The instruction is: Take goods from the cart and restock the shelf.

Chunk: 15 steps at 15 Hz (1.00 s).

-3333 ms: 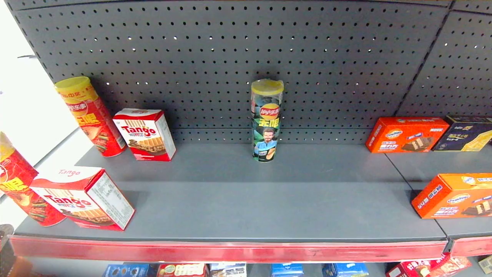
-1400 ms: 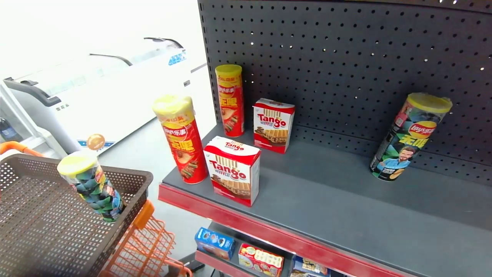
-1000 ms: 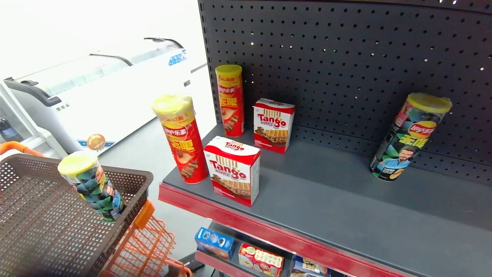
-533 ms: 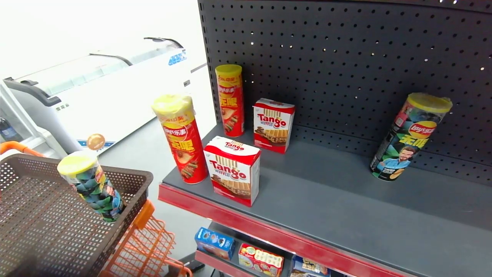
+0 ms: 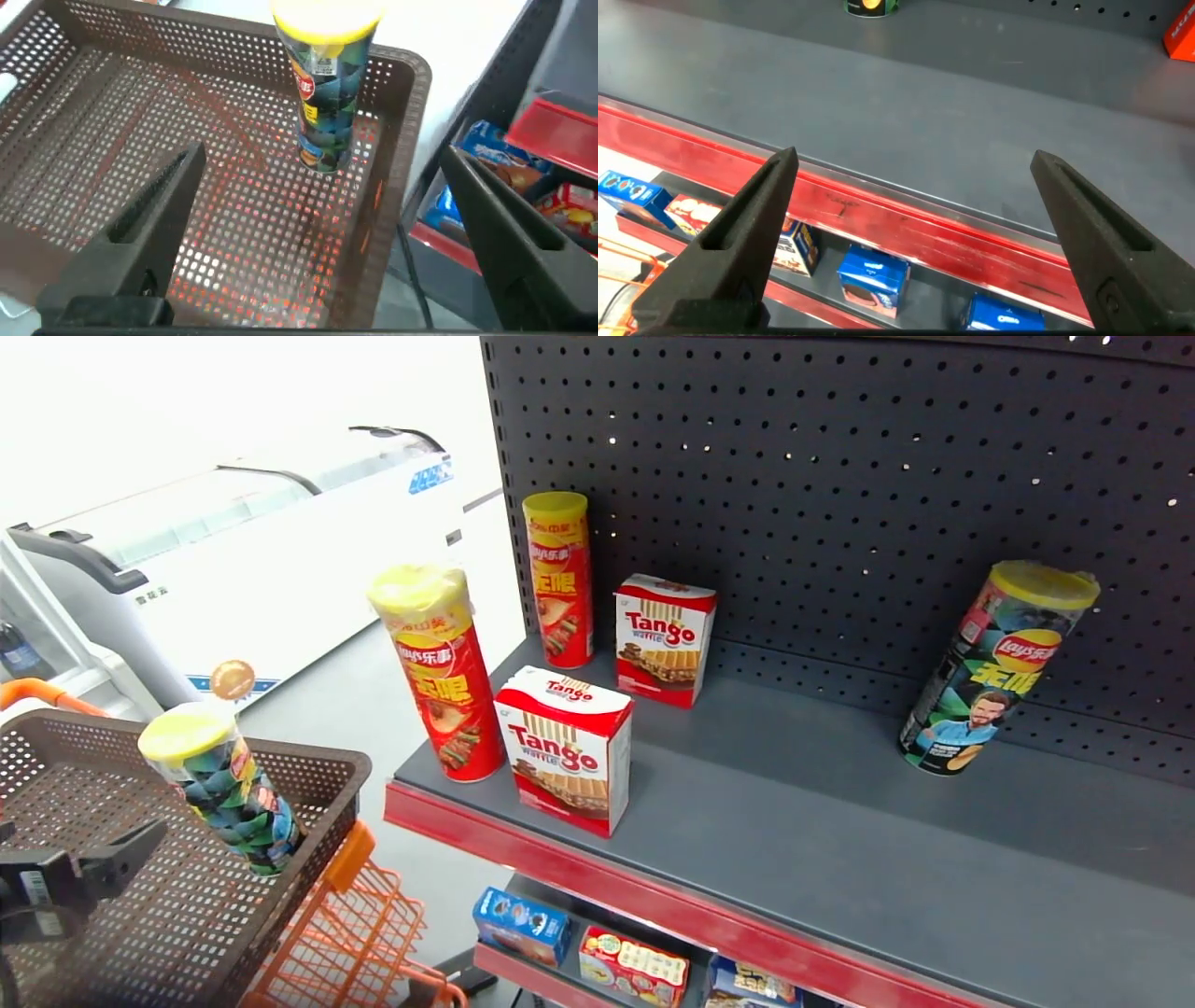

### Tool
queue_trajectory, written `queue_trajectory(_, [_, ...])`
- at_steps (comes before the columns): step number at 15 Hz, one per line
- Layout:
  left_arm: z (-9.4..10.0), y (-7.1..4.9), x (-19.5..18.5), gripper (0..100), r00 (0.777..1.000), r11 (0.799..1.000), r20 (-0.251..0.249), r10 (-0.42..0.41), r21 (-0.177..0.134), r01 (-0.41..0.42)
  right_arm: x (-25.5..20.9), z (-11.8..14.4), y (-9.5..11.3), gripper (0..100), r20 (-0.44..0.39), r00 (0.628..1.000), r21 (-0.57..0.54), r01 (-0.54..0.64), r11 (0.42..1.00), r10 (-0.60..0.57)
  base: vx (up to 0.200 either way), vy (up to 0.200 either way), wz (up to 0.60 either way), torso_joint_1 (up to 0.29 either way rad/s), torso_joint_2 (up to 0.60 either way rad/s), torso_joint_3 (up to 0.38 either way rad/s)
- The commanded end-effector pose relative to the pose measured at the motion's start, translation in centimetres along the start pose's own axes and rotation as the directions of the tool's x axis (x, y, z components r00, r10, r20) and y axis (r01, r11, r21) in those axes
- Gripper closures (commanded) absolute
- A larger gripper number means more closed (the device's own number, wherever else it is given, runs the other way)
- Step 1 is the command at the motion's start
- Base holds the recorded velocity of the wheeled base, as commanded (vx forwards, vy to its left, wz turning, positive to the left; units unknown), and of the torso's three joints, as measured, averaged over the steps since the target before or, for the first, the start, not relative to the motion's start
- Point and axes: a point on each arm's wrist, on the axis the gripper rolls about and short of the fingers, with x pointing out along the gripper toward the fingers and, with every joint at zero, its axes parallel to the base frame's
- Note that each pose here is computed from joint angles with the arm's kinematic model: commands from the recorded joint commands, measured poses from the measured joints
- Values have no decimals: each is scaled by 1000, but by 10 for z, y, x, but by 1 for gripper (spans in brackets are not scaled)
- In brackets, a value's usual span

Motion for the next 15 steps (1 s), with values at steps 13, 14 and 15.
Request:
queue_trajectory(13, [-56, 8, 120, 0, 999, 999, -30, -33, 2, 33, 0, 0, 0, 0, -2, 1000, 0, 0, 1000, 0, 0, 0, 0, 0, 0, 0])
queue_trajectory(14, [-58, 8, 126, 0, 999, 1000, -7, -31, 4, 31, 0, 0, 0, 0, -2, 1000, 0, 0, 1000, 0, 0, 0, 0, 0, 0, 0])
queue_trajectory(15, [-58, 8, 131, 0, 999, 999, 2, -33, 6, 33, 0, 0, 0, 0, -2, 1000, 0, 1, 1000, -1, 0, 0, 0, 0, 0, 0])
